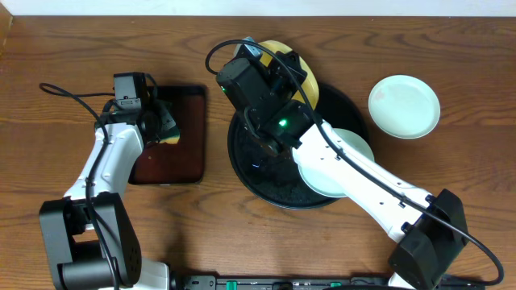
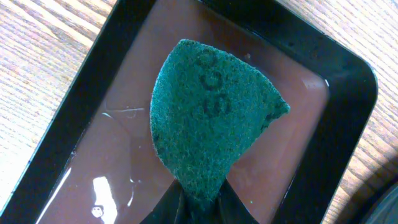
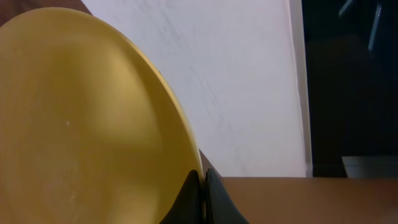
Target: Clean dirty plates on tray and stack at the side
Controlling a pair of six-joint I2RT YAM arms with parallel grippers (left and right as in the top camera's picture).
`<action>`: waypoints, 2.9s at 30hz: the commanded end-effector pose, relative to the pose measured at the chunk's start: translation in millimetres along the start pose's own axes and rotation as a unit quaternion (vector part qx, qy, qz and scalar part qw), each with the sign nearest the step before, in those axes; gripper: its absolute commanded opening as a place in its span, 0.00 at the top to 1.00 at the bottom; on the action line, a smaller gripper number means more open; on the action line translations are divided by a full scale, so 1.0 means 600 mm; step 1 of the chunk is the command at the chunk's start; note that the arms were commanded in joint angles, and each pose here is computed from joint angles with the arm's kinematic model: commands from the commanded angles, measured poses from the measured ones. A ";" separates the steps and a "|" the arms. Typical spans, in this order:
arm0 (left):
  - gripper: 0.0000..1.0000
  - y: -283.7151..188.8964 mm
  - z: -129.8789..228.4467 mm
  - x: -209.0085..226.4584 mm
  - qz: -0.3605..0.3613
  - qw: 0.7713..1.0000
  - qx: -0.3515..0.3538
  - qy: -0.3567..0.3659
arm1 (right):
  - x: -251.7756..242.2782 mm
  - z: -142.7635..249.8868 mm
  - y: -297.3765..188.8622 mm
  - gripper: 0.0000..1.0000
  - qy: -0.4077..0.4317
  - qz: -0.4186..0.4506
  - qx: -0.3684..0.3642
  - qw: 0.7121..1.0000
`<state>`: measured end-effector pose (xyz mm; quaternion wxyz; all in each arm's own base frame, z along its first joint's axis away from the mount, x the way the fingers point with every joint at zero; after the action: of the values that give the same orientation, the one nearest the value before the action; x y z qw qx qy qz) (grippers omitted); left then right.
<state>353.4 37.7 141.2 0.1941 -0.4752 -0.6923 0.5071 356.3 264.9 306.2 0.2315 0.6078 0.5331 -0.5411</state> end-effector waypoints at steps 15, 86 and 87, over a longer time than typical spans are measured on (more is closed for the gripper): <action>0.92 0.003 0.006 0.007 -0.011 1.000 0.007 -0.022 | -0.028 0.020 0.031 0.99 0.119 -0.050 -0.002 0.992; 0.92 0.004 0.008 0.009 -0.013 1.000 0.011 -0.022 | -0.055 0.462 0.195 0.39 0.630 -0.352 0.290 0.628; 0.92 0.004 0.008 0.008 -0.013 1.000 0.011 -0.022 | -0.057 0.451 0.177 0.39 0.623 -0.361 0.289 0.631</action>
<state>350.1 37.4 139.3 0.1907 -0.4617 -0.6924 0.5206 360.6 -39.9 190.6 -0.5789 0.6111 0.5028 -0.1967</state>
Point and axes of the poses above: each gripper's point midway between its finger pads, its own y axis out along the fingers, its own x axis along the line the jaws close on, z = x × y, the point moved 8 cm from there along -y, back along the fingers, and after that the axes turned 1 degree about -y, right-handed, at the moved point
